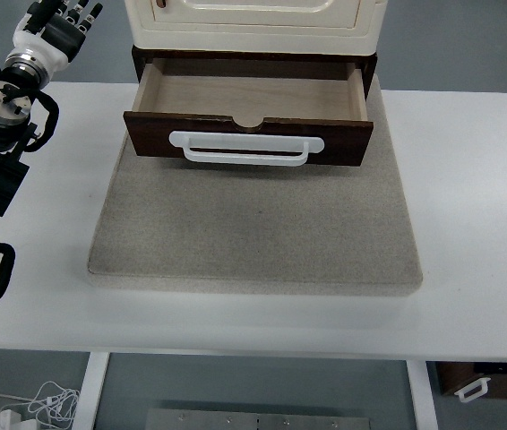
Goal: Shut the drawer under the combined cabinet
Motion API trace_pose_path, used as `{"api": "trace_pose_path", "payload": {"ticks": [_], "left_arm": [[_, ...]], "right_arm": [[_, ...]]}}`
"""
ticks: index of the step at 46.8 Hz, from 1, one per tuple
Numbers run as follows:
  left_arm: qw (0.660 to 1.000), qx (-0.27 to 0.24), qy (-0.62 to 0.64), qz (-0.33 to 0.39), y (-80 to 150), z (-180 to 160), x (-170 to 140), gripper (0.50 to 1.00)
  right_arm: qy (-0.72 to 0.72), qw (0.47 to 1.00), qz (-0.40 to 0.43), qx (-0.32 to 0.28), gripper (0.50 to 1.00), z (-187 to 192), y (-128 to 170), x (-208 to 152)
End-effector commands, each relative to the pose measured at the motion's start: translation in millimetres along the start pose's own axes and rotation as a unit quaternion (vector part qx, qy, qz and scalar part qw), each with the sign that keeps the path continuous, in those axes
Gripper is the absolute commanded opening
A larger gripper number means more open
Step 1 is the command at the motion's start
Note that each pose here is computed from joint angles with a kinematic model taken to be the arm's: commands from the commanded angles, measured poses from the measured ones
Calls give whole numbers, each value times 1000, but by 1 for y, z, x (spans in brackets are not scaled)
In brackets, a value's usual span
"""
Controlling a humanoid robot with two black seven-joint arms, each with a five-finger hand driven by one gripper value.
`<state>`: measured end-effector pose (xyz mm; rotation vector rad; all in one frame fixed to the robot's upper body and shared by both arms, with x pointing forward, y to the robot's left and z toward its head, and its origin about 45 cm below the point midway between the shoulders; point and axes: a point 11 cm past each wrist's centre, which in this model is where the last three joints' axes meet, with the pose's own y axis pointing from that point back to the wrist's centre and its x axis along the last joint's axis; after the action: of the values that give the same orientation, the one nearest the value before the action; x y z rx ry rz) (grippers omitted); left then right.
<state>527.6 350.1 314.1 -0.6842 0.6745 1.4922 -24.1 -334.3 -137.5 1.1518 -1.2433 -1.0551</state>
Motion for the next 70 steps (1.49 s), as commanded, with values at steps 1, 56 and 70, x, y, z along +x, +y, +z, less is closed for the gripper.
{"api": "trace_pose_path", "payload": {"ticks": [1,56,70], "left_arm": [[1000,0,0,0,0,0,0,1000],[999,-43,-15,-27,-1,52,-8,1000],[995,-72,-37,-52,2,92,-28,1000]], "right_arm": [[0,1000,0,0,952,0,0,0],[0,1000,0,0,952,0,0,0],[0,1000,0,0,952,0,0,0]]}}
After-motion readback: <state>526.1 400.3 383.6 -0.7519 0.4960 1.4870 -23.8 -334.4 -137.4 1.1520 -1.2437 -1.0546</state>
